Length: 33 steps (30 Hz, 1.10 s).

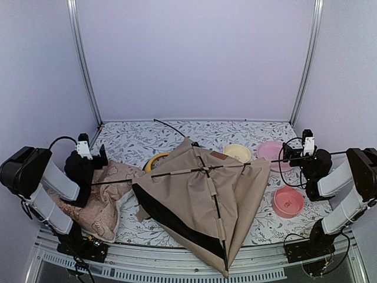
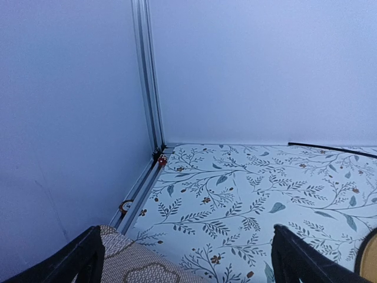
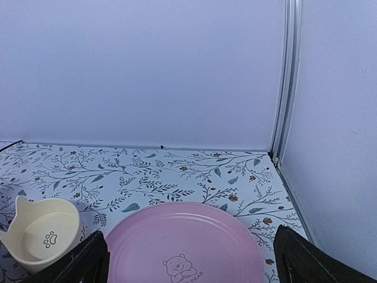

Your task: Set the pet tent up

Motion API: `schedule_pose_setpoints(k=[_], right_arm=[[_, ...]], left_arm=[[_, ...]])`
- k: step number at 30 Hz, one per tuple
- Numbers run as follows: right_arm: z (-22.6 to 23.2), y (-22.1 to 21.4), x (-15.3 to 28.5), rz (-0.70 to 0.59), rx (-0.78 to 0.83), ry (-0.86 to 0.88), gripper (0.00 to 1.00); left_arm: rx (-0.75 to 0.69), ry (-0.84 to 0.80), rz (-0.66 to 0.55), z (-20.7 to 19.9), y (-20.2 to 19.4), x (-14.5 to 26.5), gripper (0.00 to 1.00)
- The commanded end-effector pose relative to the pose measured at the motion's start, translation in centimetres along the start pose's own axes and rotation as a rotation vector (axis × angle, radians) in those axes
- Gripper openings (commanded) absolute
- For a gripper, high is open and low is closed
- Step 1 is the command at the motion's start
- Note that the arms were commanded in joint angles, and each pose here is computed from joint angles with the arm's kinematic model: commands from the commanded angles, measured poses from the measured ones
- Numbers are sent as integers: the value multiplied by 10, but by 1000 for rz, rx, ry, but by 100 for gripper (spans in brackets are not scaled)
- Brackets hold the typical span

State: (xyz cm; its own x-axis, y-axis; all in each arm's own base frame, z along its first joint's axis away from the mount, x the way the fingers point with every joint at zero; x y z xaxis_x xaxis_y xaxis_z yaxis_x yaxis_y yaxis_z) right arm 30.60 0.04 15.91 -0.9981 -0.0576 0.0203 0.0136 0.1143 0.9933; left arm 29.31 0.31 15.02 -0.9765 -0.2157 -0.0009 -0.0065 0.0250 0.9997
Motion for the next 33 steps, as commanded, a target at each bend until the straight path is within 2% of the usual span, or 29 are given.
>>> schedule_pose_setpoints(k=[1, 6, 9, 10, 12, 14, 16, 19, 23, 26, 29, 30, 33], right_arm=[[-1, -2, 2, 0, 1, -8, 99], [-1, -2, 1, -1, 1, -9, 99], [-1, -1, 1, -2, 0, -9, 99], [-1, -2, 2, 0, 0, -9, 99], [-2, -1, 2, -4, 0, -23, 99], [-4, 5, -6, 47, -9, -30, 99], [-11, 30, -28, 95, -18, -48, 99], [-13, 60, -45, 160, -59, -9, 99], [-9, 86, -52, 264, -197, 24, 99], [3, 101, -50, 356, -234, 35, 99], [9, 109, -42, 461, -264, 47, 99], [8, 112, -39, 476, -292, 38, 99], [6, 118, -28, 508, -422, 14, 99]], left_arm=[[16, 3, -23, 2, 8, -4, 99], [6, 43, -27, 1, 18, -5, 99], [-77, 21, 34, -23, 38, -13, 99], [-58, 2, 60, -33, 47, -16, 99], [48, -88, 121, -48, 68, -23, 99], [169, -238, 172, -69, 89, -25, 99], [235, -329, 221, -86, 101, -23, 99], [250, -406, 299, -110, 115, -18, 99], [221, -509, 393, -134, 123, -1, 99], [234, -563, 445, -134, 126, 13, 99], [366, -346, 499, -105, 116, 19, 100], [400, -341, 519, -98, 113, 20, 99], [439, -498, 576, -98, 116, 20, 99]])
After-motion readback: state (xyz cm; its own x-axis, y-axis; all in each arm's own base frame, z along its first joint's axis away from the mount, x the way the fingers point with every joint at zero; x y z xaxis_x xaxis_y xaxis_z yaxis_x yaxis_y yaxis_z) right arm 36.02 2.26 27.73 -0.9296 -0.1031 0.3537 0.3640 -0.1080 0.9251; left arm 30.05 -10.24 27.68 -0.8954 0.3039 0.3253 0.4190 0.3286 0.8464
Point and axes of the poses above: each gripper's point midway between its finger pads, its own x axis back along the fingers, its own z axis along the line the jaws close on, y = z × x, the point moved 8 cm from there along x, back along the fingers, and after that the axes turned 6 degrees about x, right-handed, at the moved point
